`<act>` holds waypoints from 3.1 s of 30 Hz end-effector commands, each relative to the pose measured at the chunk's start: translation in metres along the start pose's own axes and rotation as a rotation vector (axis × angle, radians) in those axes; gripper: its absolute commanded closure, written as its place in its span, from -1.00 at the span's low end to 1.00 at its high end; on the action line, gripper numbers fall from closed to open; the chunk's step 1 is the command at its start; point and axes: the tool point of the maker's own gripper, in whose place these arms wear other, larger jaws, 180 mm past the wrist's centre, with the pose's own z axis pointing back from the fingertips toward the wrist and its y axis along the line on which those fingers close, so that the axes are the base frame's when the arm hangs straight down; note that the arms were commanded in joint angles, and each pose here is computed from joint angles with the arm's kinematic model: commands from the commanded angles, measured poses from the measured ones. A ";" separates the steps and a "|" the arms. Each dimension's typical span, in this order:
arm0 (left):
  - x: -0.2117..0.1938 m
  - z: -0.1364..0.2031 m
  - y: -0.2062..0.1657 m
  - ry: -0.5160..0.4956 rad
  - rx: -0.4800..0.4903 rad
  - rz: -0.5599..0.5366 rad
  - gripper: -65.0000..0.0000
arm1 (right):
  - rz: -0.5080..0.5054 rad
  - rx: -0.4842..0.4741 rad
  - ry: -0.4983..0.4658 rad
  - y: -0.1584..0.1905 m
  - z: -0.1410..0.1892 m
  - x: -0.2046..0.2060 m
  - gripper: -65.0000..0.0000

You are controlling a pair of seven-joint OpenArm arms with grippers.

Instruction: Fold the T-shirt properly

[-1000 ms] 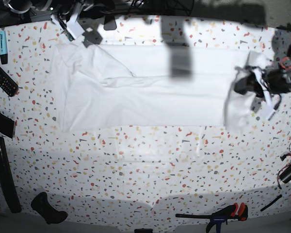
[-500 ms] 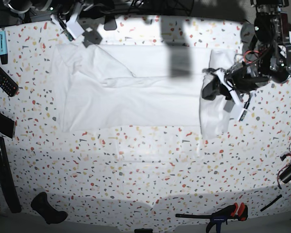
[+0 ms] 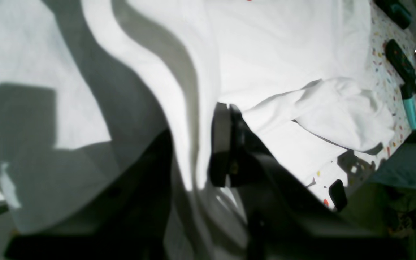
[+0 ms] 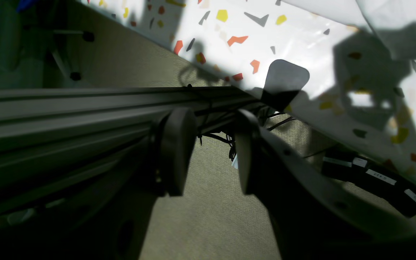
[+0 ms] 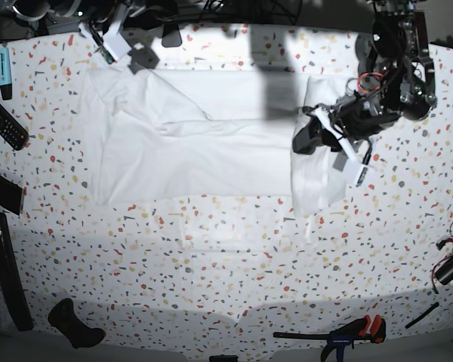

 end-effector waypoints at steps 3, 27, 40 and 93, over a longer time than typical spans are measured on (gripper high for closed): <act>0.018 0.002 -0.009 -0.067 -0.038 -0.003 0.87 | 0.015 0.017 -0.041 0.005 0.003 0.009 0.31; 0.053 0.017 -0.057 -0.247 -0.325 0.063 -0.20 | 0.124 -0.520 -0.303 -0.122 0.058 0.111 -0.21; 0.035 0.005 0.007 -0.159 0.062 -0.170 -0.20 | -0.228 -0.556 -0.313 -0.243 0.053 0.102 -0.21; -0.030 -0.057 0.006 -0.006 0.049 -0.141 -0.20 | -0.333 -0.077 -0.420 -0.248 0.011 0.189 1.00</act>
